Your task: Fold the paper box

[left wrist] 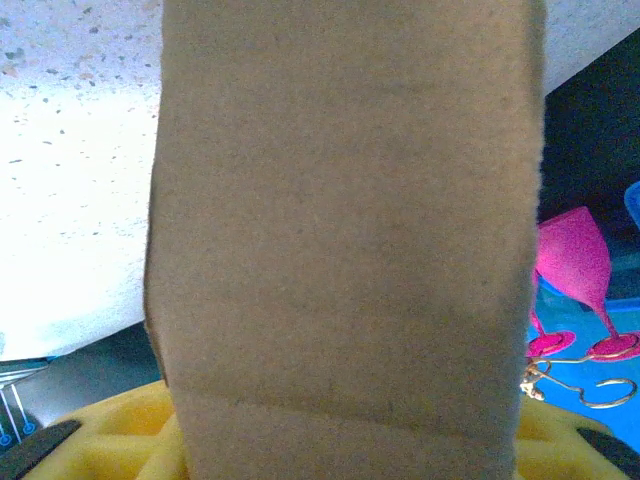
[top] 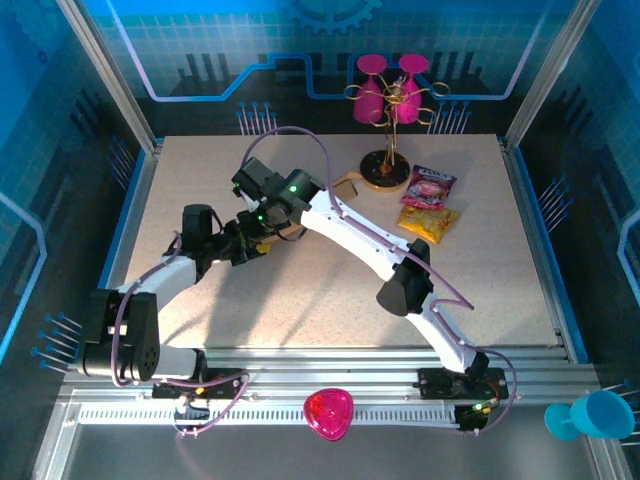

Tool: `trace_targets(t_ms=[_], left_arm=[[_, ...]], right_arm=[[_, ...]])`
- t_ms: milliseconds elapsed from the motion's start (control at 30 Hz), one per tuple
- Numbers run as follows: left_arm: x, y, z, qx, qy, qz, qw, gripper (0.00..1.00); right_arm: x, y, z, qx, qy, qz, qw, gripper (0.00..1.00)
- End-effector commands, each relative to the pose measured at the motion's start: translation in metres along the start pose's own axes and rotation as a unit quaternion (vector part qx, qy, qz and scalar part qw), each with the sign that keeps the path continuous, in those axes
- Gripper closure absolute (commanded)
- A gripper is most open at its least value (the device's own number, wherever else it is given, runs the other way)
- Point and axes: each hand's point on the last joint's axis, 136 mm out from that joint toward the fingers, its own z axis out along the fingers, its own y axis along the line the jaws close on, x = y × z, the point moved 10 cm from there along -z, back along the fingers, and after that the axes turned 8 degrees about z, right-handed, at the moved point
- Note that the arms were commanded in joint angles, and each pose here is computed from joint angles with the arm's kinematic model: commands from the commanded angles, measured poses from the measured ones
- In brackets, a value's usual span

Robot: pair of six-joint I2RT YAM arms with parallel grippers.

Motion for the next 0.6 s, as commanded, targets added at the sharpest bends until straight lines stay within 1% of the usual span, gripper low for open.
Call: trace_targets(t_ms=[0,133,233,300,400,567], left_arm=[[-0.0058,0.0051,0.0019,-0.020,-0.017,-0.071,0.997,0.56],[-0.0057,0.0047,0.0021,-0.020,-0.018,-0.072,0.997,0.56],[-0.0060,0.0048,0.0023,-0.021,-0.018,-0.072,0.997,0.56],[-0.0058,0.0040,0.0025,-0.020,-0.018,-0.071,0.997,0.56],[-0.0058,0.0029,0.0030,-0.020,-0.017,-0.072,0.997,0.56],[-0.0060,0.0032,0.0031,-0.021,-0.017,-0.073,0.997,0.56]], right_arm=[[0.0008,0.0111,-0.0198,-0.006,-0.025,-0.004,1.000,0.81],[0.0070,0.0160,-0.0187,0.015,-0.030,-0.015,0.999,0.75],[0.0099,0.0179,-0.0178,0.027,-0.034,-0.017,0.999,0.75],[0.0099,0.0195,-0.0173,0.028,-0.040,-0.015,0.999,0.78],[0.0092,0.0194,-0.0159,0.035,-0.047,-0.015,0.998,0.84],[0.0085,0.0111,-0.0120,0.063,-0.046,-0.018,0.997,0.88]])
